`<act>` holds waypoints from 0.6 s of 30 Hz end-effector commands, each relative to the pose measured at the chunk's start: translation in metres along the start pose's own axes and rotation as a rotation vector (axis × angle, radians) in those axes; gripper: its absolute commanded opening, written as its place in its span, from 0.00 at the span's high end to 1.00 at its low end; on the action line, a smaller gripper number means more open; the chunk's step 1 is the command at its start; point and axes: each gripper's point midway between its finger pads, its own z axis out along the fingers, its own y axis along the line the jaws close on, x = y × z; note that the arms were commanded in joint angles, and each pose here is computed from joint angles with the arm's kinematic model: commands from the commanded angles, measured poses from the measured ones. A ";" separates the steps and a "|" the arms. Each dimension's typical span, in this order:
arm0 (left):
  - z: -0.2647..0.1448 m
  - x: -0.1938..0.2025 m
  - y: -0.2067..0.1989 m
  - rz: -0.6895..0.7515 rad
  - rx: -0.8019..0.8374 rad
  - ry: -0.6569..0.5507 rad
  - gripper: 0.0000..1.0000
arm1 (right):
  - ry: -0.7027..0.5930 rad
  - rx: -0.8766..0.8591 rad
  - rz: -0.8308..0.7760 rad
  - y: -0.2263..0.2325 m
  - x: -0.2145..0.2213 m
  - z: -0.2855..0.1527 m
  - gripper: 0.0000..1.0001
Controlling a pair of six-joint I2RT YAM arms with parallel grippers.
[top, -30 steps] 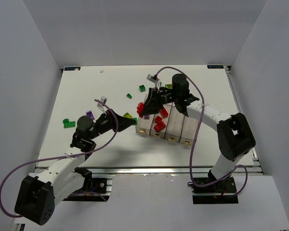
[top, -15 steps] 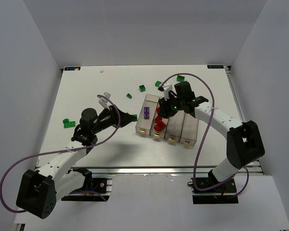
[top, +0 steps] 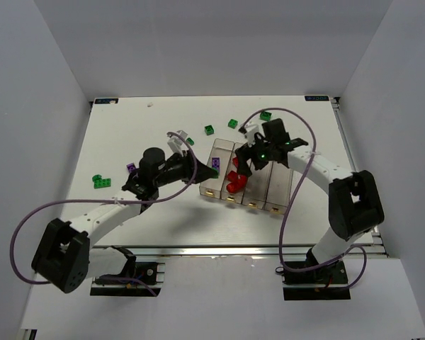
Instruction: Sort the legos into containers by color
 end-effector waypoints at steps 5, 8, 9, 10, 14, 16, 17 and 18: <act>0.053 0.006 -0.021 0.108 0.047 0.102 0.97 | -0.431 0.248 0.074 -0.109 -0.088 -0.131 0.12; 0.075 0.010 -0.021 0.129 0.055 0.138 0.97 | -0.483 0.036 0.122 -0.106 -0.084 -0.147 0.47; 0.082 0.011 -0.020 0.133 0.054 0.150 0.97 | -0.489 -0.002 0.124 -0.100 -0.084 -0.150 0.68; 0.092 0.003 -0.032 0.158 0.077 0.145 0.96 | -0.491 -0.008 0.135 -0.101 -0.078 -0.151 0.76; 0.139 0.024 -0.018 0.190 0.046 0.242 0.94 | -0.539 -0.012 0.129 -0.090 -0.070 -0.158 0.90; 0.157 0.032 -0.014 0.209 0.024 0.273 0.94 | -0.542 -0.018 0.130 -0.084 -0.068 -0.160 0.89; 0.168 0.026 -0.019 0.229 0.024 0.276 0.94 | -0.534 -0.019 0.140 -0.083 -0.064 -0.158 0.88; 0.179 0.036 -0.004 0.223 -0.014 0.302 0.94 | -0.531 -0.013 0.146 -0.084 -0.062 -0.159 0.87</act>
